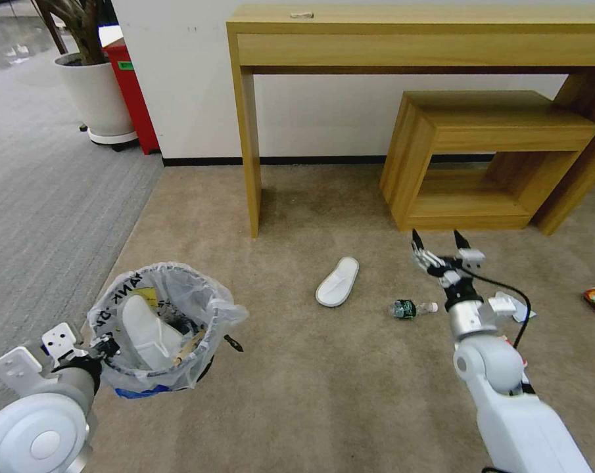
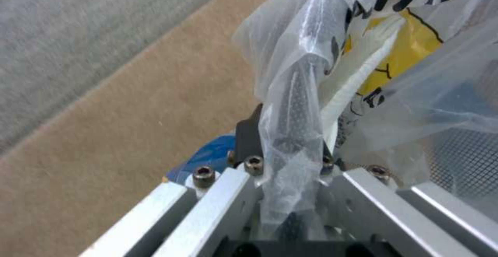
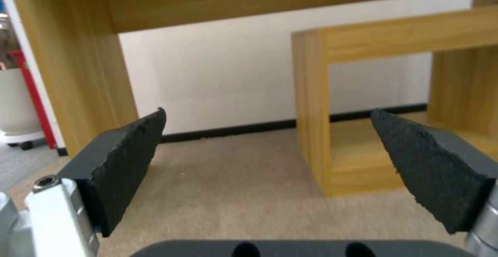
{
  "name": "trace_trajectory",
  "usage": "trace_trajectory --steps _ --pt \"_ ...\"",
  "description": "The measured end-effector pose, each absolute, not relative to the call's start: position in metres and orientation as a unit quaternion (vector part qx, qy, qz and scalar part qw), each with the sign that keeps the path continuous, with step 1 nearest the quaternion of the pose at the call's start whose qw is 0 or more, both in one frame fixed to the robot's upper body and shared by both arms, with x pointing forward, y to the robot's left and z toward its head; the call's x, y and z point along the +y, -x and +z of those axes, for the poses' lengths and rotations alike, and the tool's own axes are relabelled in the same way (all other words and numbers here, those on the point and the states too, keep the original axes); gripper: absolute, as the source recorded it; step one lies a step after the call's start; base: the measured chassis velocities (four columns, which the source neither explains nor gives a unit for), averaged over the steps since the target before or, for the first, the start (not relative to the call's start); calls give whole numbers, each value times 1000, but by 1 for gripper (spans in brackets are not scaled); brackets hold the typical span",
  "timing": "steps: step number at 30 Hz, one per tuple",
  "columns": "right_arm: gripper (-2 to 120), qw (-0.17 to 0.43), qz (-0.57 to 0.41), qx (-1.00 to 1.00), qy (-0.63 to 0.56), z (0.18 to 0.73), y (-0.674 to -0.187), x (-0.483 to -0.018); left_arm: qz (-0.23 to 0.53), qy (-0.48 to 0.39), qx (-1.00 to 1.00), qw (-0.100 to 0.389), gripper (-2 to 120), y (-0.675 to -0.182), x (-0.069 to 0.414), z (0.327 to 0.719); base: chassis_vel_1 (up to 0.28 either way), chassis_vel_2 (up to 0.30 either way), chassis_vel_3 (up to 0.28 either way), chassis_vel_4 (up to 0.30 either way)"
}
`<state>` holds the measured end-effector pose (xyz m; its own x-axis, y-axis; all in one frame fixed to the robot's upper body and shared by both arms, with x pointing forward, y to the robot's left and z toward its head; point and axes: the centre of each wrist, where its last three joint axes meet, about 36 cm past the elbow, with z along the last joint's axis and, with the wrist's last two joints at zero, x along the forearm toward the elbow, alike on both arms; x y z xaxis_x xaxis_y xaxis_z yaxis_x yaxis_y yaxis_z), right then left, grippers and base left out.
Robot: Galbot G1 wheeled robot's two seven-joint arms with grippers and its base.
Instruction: Pick up the trash bin and place the garbage on the floor into it.
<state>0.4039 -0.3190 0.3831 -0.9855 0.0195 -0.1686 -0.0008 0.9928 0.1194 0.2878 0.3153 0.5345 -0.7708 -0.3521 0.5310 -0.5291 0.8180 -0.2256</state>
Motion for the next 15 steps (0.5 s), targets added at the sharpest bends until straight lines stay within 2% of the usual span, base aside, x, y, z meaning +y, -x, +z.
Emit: trace_trajectory --steps 15 --pt "100 101 74 992 -27 368 -382 -328 176 -254 -922 231 0 -291 322 533 0 0 0 0"
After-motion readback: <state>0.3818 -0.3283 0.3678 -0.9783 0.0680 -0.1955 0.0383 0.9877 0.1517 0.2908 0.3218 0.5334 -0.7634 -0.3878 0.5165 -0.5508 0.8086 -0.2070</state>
